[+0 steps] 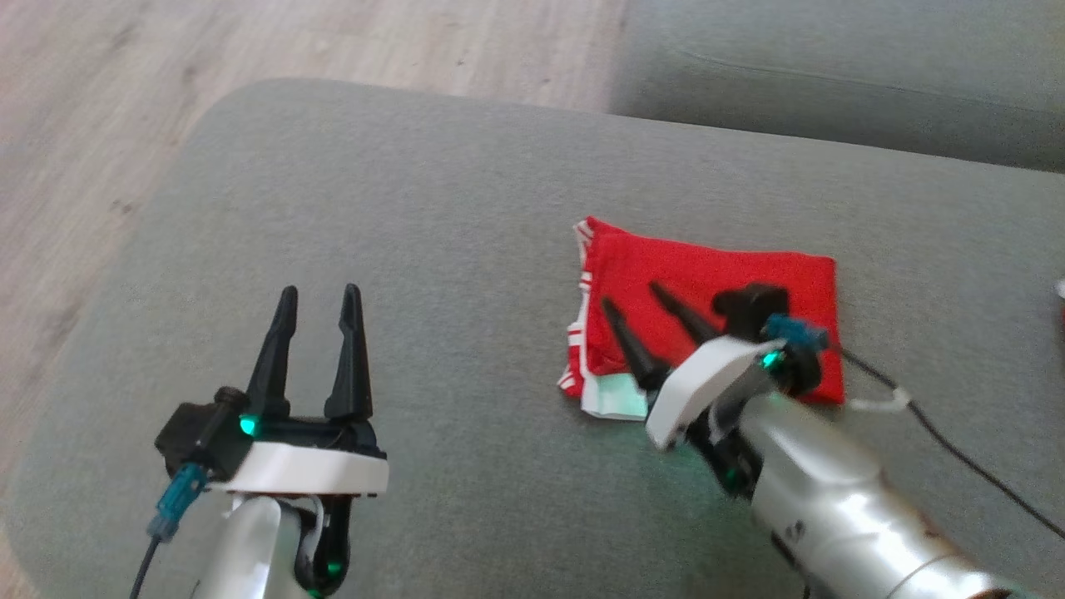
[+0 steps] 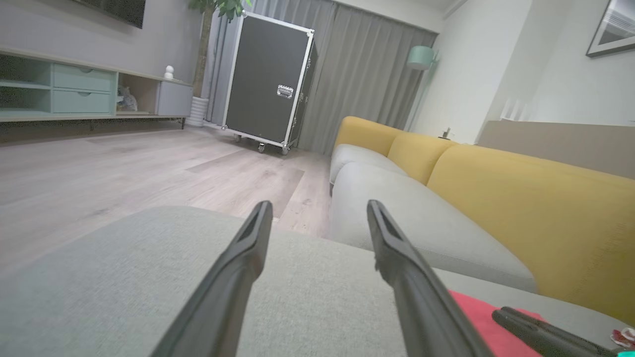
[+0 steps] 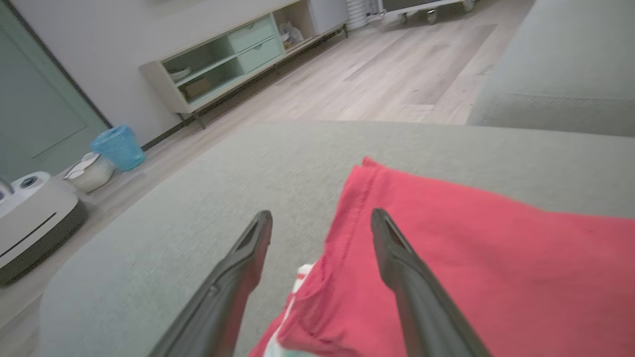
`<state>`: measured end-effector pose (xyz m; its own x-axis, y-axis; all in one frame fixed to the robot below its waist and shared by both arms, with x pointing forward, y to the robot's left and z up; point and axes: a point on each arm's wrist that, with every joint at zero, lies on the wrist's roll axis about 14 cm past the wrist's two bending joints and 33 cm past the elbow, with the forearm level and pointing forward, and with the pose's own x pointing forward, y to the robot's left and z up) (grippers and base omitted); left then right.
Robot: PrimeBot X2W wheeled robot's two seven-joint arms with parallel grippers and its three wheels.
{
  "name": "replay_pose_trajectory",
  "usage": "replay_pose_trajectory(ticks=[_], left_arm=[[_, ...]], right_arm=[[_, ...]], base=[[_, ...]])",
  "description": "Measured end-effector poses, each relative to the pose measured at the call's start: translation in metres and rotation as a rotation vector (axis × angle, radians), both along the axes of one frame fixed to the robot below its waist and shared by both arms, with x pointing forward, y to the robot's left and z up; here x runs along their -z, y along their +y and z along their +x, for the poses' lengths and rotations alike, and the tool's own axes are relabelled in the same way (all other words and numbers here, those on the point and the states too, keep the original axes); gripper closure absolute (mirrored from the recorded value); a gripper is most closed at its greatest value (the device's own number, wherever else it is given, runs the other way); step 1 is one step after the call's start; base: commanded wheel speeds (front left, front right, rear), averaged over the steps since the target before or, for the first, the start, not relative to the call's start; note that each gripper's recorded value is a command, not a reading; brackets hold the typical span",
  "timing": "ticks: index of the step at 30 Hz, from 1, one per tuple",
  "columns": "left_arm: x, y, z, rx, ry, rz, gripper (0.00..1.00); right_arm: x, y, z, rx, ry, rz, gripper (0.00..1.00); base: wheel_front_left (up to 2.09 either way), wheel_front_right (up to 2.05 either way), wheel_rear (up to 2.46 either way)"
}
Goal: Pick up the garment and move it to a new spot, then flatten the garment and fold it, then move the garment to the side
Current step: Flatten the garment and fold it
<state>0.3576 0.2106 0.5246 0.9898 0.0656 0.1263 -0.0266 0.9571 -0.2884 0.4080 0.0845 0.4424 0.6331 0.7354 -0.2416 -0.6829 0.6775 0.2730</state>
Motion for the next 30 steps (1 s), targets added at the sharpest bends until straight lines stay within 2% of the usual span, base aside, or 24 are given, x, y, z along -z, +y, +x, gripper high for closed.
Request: replay_pose_trajectory(ticks=[5, 9, 13, 17, 23, 30], left_arm=[[-0.007, -0.016, 0.012, 0.051, -0.025, -0.004, 0.00], [-0.009, -0.033, 0.022, 0.101, -0.034, -0.007, 0.00], [-0.010, -0.047, 0.031, 0.144, -0.037, -0.012, 0.00], [-0.008, -0.062, 0.037, 0.184, -0.033, -0.009, 0.00], [-0.001, -0.075, 0.040, 0.220, -0.017, -0.030, 0.00], [0.005, -0.080, 0.043, 0.233, 0.001, -0.041, 0.00]], right_arm=[[-0.043, -0.047, 0.049, 0.167, -0.157, 0.001, 0.00], [-0.078, -0.112, 0.074, 0.337, -0.316, -0.018, 0.00], [-0.070, -0.180, 0.060, 0.498, -0.374, -0.091, 0.00], [-0.056, -0.218, 0.032, 0.593, -0.381, -0.150, 0.00], [-0.059, -0.248, 0.010, 0.685, -0.401, -0.159, 0.00], [-0.047, -0.252, -0.002, 0.707, -0.355, -0.135, 0.00]], base=[[0.00, 0.00, 0.00], [0.00, 0.00, 0.00], [0.00, 0.00, 0.00], [0.00, 0.00, 0.00], [0.00, 0.00, 0.00], [0.00, 0.00, 0.00]])
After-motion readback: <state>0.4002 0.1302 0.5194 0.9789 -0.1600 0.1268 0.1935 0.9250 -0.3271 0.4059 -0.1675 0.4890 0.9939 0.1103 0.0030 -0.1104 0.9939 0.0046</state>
